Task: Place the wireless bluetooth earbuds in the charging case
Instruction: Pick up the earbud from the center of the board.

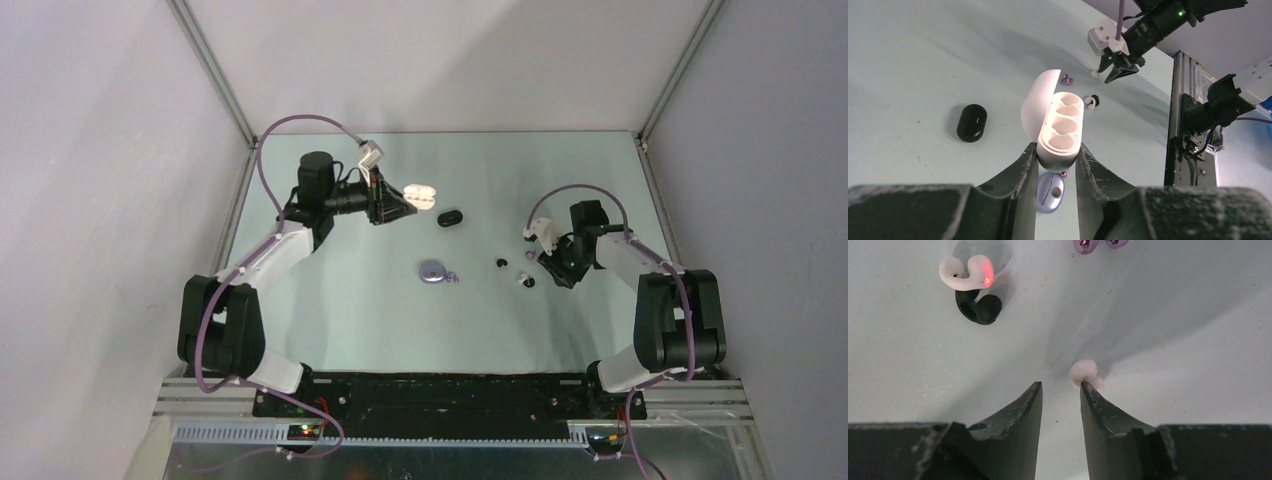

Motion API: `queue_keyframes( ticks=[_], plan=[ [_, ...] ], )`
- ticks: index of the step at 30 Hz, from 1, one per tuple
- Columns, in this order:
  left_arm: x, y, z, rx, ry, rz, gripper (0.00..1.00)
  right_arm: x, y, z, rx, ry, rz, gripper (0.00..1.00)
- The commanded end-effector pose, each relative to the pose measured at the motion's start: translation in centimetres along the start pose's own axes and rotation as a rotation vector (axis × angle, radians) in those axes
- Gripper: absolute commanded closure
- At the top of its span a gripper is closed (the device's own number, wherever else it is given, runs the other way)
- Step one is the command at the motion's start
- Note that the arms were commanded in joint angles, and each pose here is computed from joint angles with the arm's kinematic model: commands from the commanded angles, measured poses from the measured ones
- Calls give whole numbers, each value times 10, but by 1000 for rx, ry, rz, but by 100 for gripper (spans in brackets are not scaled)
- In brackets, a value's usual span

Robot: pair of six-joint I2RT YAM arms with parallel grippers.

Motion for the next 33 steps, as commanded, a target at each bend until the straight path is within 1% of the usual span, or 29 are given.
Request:
queue_keyframes(
  ticks=[1,13,19,24,26,29,33],
  plan=[
    [-1,-15,0,49,2,-20,99,-3,-13,-21,-44,48,-37,61],
    [0,-12,2,30,-6,-12,99,3,-13,-30,-63,40,-19,62],
    [0,-12,3,26,-10,-10,98,0,-16,-36,-72,52,-23,68],
    [1,-12,5,24,-11,-11,98,-2,-16,-39,-72,62,-25,74],
    [1,-12,5,23,-11,-10,99,-1,-16,-40,-77,62,-23,75],
    [2,-12,6,17,-8,-8,99,-3,-15,-40,-79,60,-19,76],
    [2,-14,6,22,-8,-10,99,-16,-24,-37,-91,54,-85,73]
  ],
)
Point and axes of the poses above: each gripper's point midway between its finger pads, its own x axis out along the fingers, its own z axis along the line the jaws close on, y = z × x, the point moved 1 cm from there along -x, back along the fingers, and after that the axes turned 9 degrees about -x, right-handed, at the moved point
